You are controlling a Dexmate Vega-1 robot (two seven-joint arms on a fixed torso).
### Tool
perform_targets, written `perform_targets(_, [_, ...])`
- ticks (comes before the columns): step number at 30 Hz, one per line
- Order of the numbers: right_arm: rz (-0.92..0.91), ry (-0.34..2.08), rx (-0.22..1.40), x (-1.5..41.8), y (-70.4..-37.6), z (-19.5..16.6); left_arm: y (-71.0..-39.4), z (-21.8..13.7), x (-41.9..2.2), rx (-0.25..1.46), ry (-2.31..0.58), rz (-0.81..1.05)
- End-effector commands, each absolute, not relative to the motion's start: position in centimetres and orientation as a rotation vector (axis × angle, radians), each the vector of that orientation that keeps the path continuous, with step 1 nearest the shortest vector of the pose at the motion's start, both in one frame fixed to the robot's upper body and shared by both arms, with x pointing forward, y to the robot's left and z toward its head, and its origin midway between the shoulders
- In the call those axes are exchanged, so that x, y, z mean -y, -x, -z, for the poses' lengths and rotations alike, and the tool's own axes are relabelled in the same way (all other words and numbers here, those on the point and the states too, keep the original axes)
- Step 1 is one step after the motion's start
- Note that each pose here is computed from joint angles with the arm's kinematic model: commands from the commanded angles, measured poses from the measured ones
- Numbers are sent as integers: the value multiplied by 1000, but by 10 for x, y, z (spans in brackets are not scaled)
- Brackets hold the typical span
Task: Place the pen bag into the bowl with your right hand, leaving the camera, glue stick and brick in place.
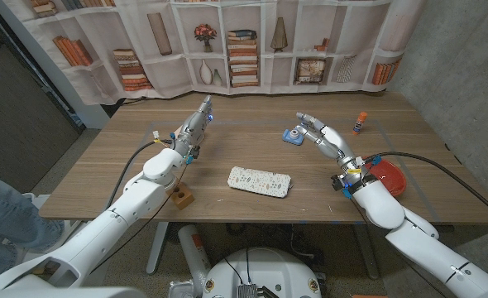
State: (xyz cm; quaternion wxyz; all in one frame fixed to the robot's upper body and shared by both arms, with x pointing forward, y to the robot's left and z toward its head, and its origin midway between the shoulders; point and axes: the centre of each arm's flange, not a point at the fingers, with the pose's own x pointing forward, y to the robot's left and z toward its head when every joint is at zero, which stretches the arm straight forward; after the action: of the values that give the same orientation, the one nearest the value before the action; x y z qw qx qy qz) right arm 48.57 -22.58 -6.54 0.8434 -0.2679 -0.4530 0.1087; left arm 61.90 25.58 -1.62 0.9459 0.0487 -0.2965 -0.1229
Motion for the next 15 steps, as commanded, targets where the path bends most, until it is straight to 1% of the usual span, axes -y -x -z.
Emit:
perform_targets(1, [-220, 628, 956, 224, -483, 67, -621, 15, -250, 601, -101, 257])
perform_targets(15, [-232, 660, 966, 218, -486, 68, -626, 15, -249, 587, -114, 254])
